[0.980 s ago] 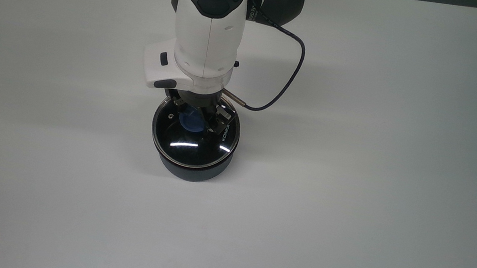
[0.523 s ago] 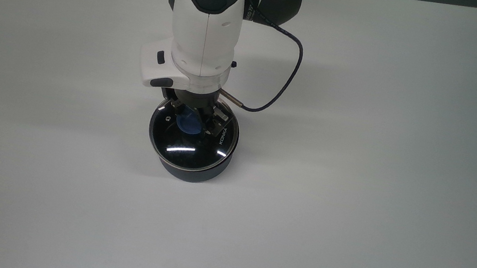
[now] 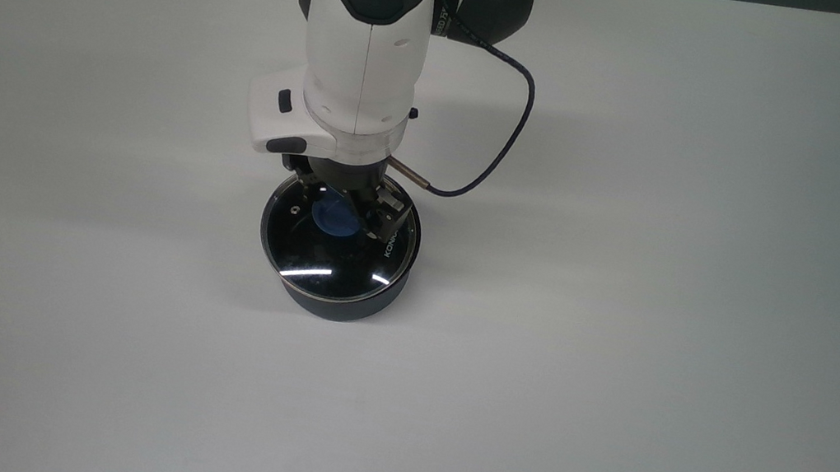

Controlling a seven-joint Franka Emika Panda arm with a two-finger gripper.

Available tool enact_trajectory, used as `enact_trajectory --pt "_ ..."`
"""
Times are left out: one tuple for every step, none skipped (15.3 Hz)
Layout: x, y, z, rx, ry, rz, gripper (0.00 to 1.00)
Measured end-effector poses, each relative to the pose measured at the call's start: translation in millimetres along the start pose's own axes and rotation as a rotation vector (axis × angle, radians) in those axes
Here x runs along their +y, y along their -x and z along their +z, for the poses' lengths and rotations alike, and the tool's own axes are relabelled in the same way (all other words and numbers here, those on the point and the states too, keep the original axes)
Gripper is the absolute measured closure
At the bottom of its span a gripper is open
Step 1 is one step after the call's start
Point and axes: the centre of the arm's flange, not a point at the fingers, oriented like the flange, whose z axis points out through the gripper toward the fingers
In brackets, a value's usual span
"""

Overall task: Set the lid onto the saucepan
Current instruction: 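Open the gripper and raise it away from the lid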

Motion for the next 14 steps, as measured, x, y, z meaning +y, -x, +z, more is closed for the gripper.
enact_trajectory --pt "0 0 -1 0.002 -0.001 0.0 0.11" --pt "0 0 -4 0.005 -0.003 0.001 0.04" --pt "1 0 -7 0.007 -0.005 0.001 0.0" --pt "2 1 -11 0.007 -0.006 0.001 0.0" --pt "4 2 -15 0.0 -0.002 -0.005 0.0" --pt "6 5 -21 -0.013 0.005 -0.018 0.0" --pt "9 9 -29 -0.031 0.003 -0.037 0.0" --pt "13 17 -45 -0.06 -0.016 -0.072 0.0" --pt "18 24 -56 -0.077 -0.024 -0.093 0.0" --pt "28 36 -75 -0.1 -0.027 -0.122 0.0" --pt "38 46 -93 -0.107 -0.031 -0.171 0.0" --pt "50 55 -111 -0.105 -0.041 -0.256 0.0" --pt "65 62 -126 -0.101 -0.052 -0.335 0.0" --pt "83 65 -139 -0.098 -0.063 -0.39 0.0"
